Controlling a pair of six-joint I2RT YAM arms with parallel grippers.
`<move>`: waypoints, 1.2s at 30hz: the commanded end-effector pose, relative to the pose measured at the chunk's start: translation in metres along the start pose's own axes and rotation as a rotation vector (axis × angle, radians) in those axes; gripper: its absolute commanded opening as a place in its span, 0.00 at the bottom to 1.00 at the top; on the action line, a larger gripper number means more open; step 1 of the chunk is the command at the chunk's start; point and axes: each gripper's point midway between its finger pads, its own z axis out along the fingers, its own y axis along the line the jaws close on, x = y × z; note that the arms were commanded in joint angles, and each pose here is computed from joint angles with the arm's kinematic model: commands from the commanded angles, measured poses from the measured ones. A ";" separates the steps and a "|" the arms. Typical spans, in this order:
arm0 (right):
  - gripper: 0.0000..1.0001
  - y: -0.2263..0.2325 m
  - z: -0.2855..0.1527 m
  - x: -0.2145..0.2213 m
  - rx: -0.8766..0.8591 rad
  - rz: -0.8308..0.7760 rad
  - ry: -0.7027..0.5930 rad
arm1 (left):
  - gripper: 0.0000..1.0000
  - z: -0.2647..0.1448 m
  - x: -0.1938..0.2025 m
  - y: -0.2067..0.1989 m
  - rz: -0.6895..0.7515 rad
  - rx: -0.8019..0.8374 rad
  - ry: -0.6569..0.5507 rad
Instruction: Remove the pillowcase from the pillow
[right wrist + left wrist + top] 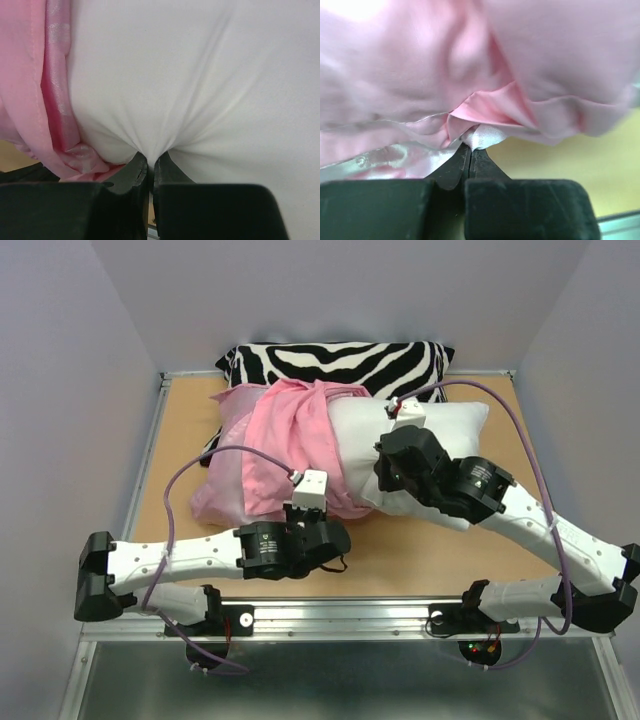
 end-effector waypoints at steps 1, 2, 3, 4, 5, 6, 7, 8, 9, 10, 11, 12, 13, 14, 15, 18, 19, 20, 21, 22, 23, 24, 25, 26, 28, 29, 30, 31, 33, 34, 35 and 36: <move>0.01 -0.001 -0.059 -0.096 -0.066 0.130 -0.249 | 0.00 -0.049 -0.091 0.015 -0.076 -0.056 -0.165; 0.01 -0.002 -0.074 -0.115 -0.083 0.151 -0.289 | 0.00 -0.056 -0.108 0.018 -0.080 -0.078 -0.199; 0.01 -0.005 -0.080 -0.117 -0.079 0.143 -0.285 | 0.00 -0.070 -0.134 0.024 -0.101 -0.087 -0.220; 0.01 -0.007 -0.089 -0.126 -0.084 0.153 -0.304 | 0.00 -0.072 -0.142 0.025 -0.089 -0.117 -0.235; 0.01 -0.010 -0.096 -0.132 -0.079 0.157 -0.317 | 0.00 -0.077 -0.154 0.031 -0.089 -0.140 -0.262; 0.01 -0.017 -0.110 -0.149 -0.067 0.179 -0.362 | 0.00 -0.080 -0.172 0.043 -0.104 -0.181 -0.305; 0.01 -0.024 -0.116 -0.152 -0.045 0.175 -0.370 | 0.00 -0.080 -0.181 0.055 -0.128 -0.198 -0.307; 0.01 -0.031 -0.120 -0.158 -0.013 0.175 -0.388 | 0.00 -0.076 -0.189 0.068 -0.131 -0.229 -0.311; 0.01 -0.036 -0.133 -0.169 -0.016 0.194 -0.415 | 0.00 -0.069 -0.202 0.084 -0.252 -0.227 -0.336; 0.01 -0.037 -0.136 -0.173 -0.013 0.197 -0.425 | 0.00 -0.066 -0.208 0.098 -0.180 -0.237 -0.340; 0.01 -0.040 -0.142 -0.179 -0.014 0.206 -0.439 | 0.00 -0.064 -0.212 0.105 -0.216 -0.215 -0.358; 0.01 -0.043 -0.147 -0.183 -0.004 0.210 -0.452 | 0.00 -0.061 -0.212 0.104 -0.243 -0.144 -0.358; 0.00 -0.043 -0.144 -0.184 0.011 0.198 -0.449 | 0.00 -0.059 -0.220 0.135 -0.311 -0.193 -0.421; 0.01 -0.048 -0.154 -0.193 0.017 0.220 -0.477 | 0.00 -0.058 -0.219 0.146 -0.315 -0.211 -0.423; 0.01 -0.050 -0.156 -0.196 0.029 0.223 -0.483 | 0.00 -0.056 -0.219 0.161 -0.315 -0.254 -0.423; 0.01 -0.059 -0.168 -0.204 0.044 0.245 -0.513 | 0.00 -0.050 -0.211 0.214 -0.290 -0.454 -0.381; 0.00 -0.064 -0.173 -0.205 0.049 0.254 -0.525 | 0.00 -0.051 -0.210 0.235 -0.306 -0.504 -0.384; 0.00 -0.069 -0.177 -0.206 0.065 0.263 -0.537 | 0.00 -0.052 -0.211 0.243 -0.284 -0.519 -0.384; 0.01 -0.074 -0.180 -0.206 0.073 0.269 -0.543 | 0.00 -0.048 -0.213 0.244 -0.287 -0.480 -0.395; 0.00 -0.080 -0.187 -0.206 0.073 0.284 -0.558 | 0.00 -0.051 -0.215 0.252 -0.291 -0.491 -0.406; 0.01 -0.081 -0.189 -0.205 0.069 0.285 -0.557 | 0.00 -0.053 -0.217 0.266 -0.302 -0.525 -0.410; 0.01 -0.080 -0.188 -0.203 0.066 0.281 -0.552 | 0.00 -0.052 -0.220 0.265 -0.295 -0.499 -0.404; 0.01 -0.081 -0.188 -0.201 0.062 0.277 -0.546 | 0.00 -0.059 -0.230 0.264 -0.290 -0.492 -0.412; 0.00 -0.080 -0.187 -0.199 0.056 0.275 -0.540 | 0.00 -0.061 -0.236 0.263 -0.281 -0.485 -0.413; 0.00 -0.073 -0.179 -0.192 0.041 0.240 -0.510 | 0.00 -0.078 -0.257 0.255 -0.271 -0.438 -0.452; 0.01 -0.066 -0.174 -0.189 0.024 0.215 -0.490 | 0.00 -0.084 -0.265 0.254 -0.252 -0.429 -0.464; 0.00 -0.059 -0.163 -0.186 0.030 0.193 -0.465 | 0.00 -0.089 -0.271 0.249 -0.240 -0.401 -0.471; 0.01 -0.054 -0.155 -0.183 0.031 0.172 -0.443 | 0.00 -0.100 -0.285 0.245 -0.220 -0.380 -0.492; 0.01 -0.037 -0.134 -0.178 0.024 0.136 -0.399 | 0.00 -0.106 -0.298 0.230 -0.195 -0.298 -0.500; 0.00 -0.031 -0.127 -0.177 0.023 0.121 -0.383 | 0.00 -0.112 -0.307 0.223 -0.180 -0.259 -0.507; 0.01 -0.023 -0.120 -0.174 0.004 0.104 -0.363 | 0.00 -0.112 -0.310 0.217 -0.162 -0.226 -0.503; 0.01 -0.014 -0.109 -0.170 -0.001 0.080 -0.338 | 0.00 -0.114 -0.316 0.206 -0.147 -0.168 -0.509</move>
